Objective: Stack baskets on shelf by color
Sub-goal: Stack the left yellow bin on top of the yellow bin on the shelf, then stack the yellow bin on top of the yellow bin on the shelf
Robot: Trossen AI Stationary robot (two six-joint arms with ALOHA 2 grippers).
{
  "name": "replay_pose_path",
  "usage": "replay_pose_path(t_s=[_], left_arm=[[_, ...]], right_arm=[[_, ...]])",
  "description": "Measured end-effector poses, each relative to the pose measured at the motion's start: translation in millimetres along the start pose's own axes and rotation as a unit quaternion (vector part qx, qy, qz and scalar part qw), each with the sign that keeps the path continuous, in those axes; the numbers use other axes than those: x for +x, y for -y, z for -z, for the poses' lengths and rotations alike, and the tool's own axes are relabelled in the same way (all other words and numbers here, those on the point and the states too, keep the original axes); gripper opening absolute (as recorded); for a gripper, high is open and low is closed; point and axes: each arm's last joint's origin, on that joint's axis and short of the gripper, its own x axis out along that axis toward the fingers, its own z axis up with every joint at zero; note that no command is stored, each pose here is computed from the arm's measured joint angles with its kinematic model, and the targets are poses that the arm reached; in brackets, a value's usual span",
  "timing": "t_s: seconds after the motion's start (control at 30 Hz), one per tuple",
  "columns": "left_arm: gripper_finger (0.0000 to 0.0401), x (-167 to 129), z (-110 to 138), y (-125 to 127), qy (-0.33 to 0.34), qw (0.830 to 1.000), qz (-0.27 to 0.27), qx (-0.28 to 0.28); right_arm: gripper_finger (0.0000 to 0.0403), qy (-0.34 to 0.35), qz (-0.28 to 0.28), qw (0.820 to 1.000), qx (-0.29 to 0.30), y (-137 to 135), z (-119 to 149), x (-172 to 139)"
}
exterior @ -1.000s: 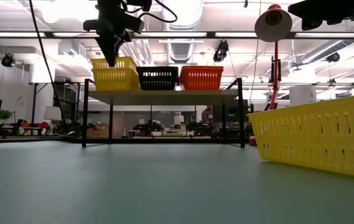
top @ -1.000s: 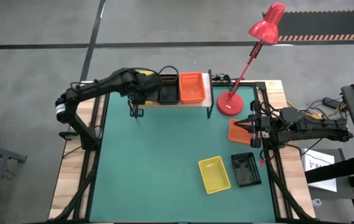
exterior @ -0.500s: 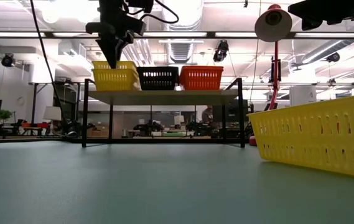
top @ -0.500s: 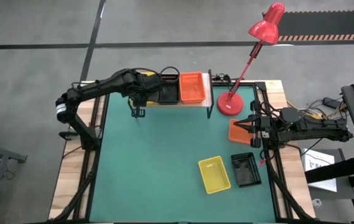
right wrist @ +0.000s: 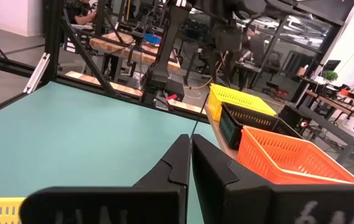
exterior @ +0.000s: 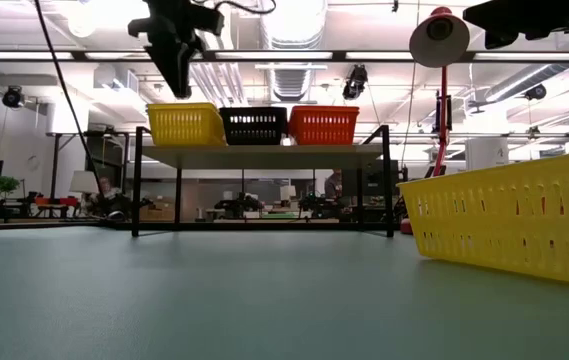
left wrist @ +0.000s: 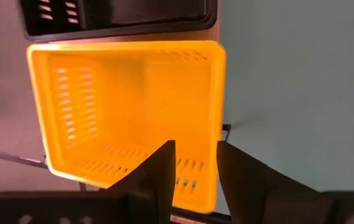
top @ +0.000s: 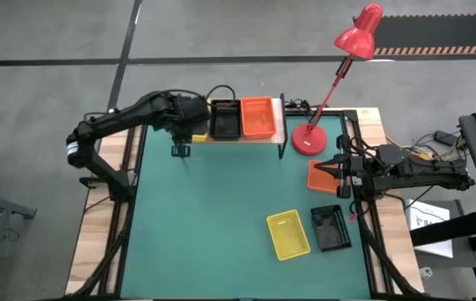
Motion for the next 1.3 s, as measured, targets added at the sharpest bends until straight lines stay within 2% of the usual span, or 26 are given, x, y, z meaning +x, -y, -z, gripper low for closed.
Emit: replay_pose_path(t_s=[0.2,0.3,0.4,0.5,0.63,0.8,0.93,1.1,1.3], left_arm=[[0.0101,-21,7,13,0.044,0.998,0.015,-0.040],[0.0097,-33,9,25,0.074,0.995,0.029,-0.061],[0.0087,-45,5,42,0.128,0.990,0.033,-0.058],[0.0073,-54,1,65,0.209,0.977,0.039,-0.033],[0.0053,-58,1,94,0.305,0.951,0.053,-0.012],[0.0034,-43,4,128,0.397,0.916,0.066,-0.006],[0.0023,-20,9,145,0.428,0.902,0.059,-0.011],[0.0017,5,13,156,0.480,0.875,0.056,-0.026],[0.0017,26,21,164,0.528,0.848,0.035,-0.016]], right_arm=[[0.0009,-0.001,0.000,1.000,0.000,0,0,0],[0.0009,-0.001,0.000,1.000,0.000,0,0,0],[0.0009,-0.002,0.000,1.000,0.000,0,0,0],[0.0009,-0.004,-0.001,1.000,0.003,0,1,0],[0.0009,-0.005,-0.001,1.000,0.009,0,1,0],[0.0009,-0.018,-0.005,1.000,0.013,-1,4,5],[0.0009,-0.038,-0.010,0.999,0.021,-2,7,13],[0.0009,-0.071,-0.018,0.997,0.040,-5,13,25],[0.0009,-0.102,-0.025,0.992,0.068,-7,20,39]])
